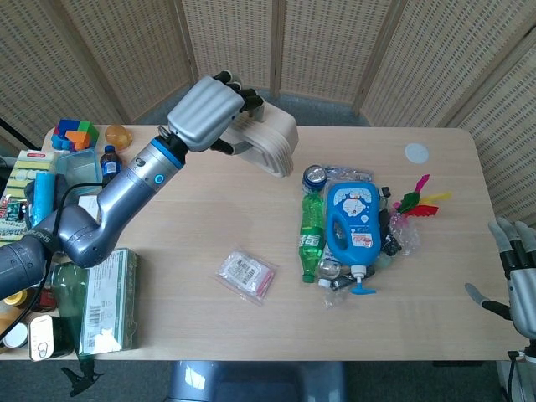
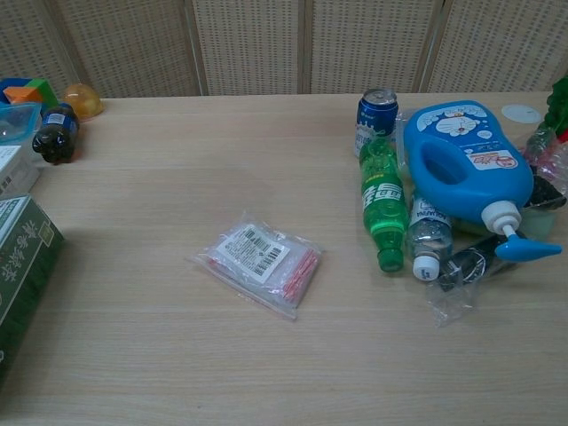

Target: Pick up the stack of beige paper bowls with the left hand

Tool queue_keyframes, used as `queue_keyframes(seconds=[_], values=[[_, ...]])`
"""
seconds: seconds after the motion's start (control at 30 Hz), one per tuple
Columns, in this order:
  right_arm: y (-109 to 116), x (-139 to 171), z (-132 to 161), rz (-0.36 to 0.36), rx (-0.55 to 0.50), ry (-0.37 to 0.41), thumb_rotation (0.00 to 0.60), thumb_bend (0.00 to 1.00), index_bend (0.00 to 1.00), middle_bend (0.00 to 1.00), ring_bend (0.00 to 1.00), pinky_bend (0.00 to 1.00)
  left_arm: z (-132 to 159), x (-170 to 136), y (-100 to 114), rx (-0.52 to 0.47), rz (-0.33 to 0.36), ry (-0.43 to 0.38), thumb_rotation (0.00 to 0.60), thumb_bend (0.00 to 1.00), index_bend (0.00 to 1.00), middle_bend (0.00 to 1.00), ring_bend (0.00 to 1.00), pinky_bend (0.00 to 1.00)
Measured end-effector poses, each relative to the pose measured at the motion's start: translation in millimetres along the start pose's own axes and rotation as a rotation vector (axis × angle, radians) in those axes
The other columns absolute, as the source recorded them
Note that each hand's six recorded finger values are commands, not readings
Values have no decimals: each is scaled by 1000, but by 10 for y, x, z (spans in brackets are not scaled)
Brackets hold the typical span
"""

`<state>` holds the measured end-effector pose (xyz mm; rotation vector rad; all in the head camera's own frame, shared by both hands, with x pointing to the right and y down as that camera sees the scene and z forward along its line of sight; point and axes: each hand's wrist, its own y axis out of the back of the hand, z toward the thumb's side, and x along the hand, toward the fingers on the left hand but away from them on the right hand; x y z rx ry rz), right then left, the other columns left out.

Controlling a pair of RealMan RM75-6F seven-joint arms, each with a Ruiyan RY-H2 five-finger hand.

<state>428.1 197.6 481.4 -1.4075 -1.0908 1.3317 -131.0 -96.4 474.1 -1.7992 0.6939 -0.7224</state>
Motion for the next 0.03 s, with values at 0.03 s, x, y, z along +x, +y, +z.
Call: queue_keyframes(seconds=[0.03], values=[[2,-1,1,-1,0,0,573,162,0,0,0,0,1,-1,-4,-1,-1,0,600,290,800,704,673,276]])
